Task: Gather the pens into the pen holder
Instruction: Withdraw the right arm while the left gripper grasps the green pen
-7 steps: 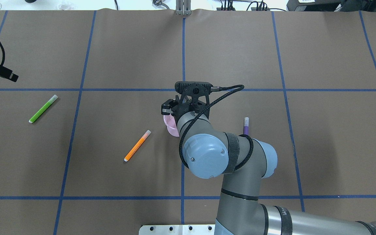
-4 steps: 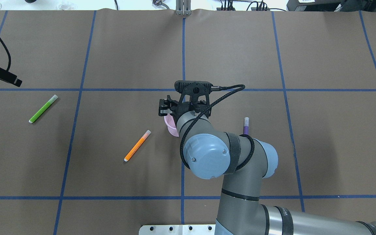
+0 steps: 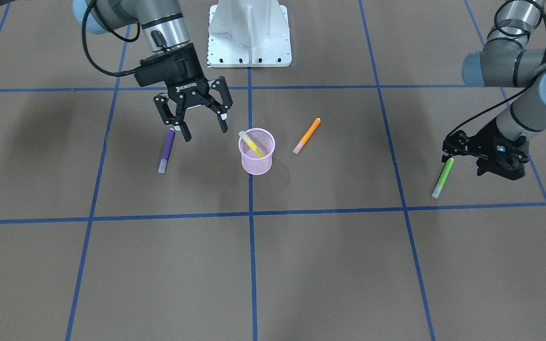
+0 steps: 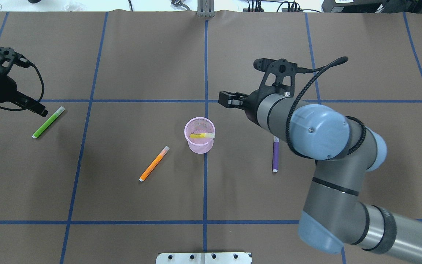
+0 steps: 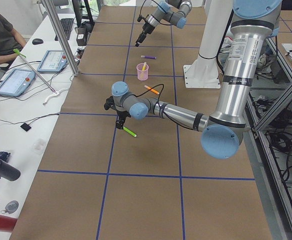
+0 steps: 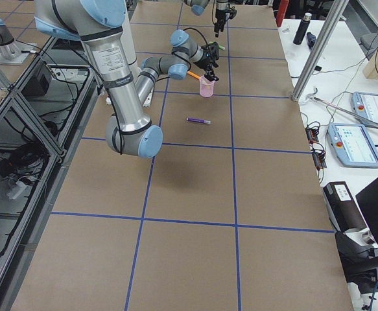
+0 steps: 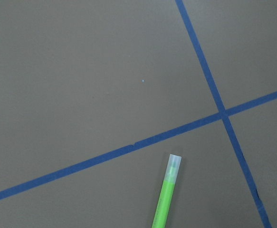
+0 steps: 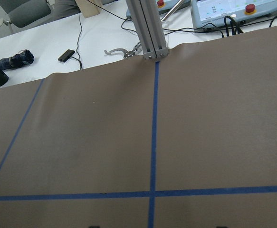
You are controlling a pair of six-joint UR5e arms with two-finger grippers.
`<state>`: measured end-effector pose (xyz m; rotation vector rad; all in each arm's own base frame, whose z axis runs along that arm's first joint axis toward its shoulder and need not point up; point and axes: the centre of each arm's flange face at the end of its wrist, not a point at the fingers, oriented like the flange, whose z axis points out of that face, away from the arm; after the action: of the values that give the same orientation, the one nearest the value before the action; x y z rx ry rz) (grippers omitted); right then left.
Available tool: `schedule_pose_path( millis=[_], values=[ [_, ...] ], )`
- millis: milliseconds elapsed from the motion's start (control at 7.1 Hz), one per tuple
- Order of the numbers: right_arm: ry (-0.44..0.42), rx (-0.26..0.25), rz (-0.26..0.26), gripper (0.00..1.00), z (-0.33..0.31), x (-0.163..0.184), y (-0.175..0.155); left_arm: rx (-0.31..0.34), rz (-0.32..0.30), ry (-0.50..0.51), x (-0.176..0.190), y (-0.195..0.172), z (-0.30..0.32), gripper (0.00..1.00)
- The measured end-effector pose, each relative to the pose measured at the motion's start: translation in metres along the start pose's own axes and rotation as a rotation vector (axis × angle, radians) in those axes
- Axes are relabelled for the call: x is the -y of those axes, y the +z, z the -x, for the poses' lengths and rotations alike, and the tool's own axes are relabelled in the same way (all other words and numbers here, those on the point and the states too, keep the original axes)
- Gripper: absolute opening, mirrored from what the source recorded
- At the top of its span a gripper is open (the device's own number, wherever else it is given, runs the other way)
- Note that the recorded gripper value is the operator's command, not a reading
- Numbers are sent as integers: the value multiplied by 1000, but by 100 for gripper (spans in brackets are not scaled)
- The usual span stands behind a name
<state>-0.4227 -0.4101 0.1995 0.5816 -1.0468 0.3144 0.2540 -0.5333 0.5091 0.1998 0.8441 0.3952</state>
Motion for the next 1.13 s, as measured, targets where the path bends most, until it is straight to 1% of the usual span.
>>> schedule_pose_path(
  millis=[282, 423, 564, 705, 846, 1128],
  values=[
    [53, -44, 142, 86, -68, 37, -4, -3, 63, 42, 7, 40, -12, 95],
    [84, -58, 212, 87, -100, 58, -9, 6, 84, 85, 10, 50, -12, 94],
    [102, -73, 273, 98, -133, 77, -13, 29, 105, 120, 18, 52, -13, 91],
    [117, -89, 317, 98, -165, 92, -17, 59, 128, 153, 30, 50, -18, 83],
    [128, -104, 337, 98, -190, 102, -21, 80, 145, 182, 39, 47, -21, 77],
    [146, -124, 356, 98, -224, 113, -30, 101, 161, 198, 44, 48, -18, 72]
  ],
)
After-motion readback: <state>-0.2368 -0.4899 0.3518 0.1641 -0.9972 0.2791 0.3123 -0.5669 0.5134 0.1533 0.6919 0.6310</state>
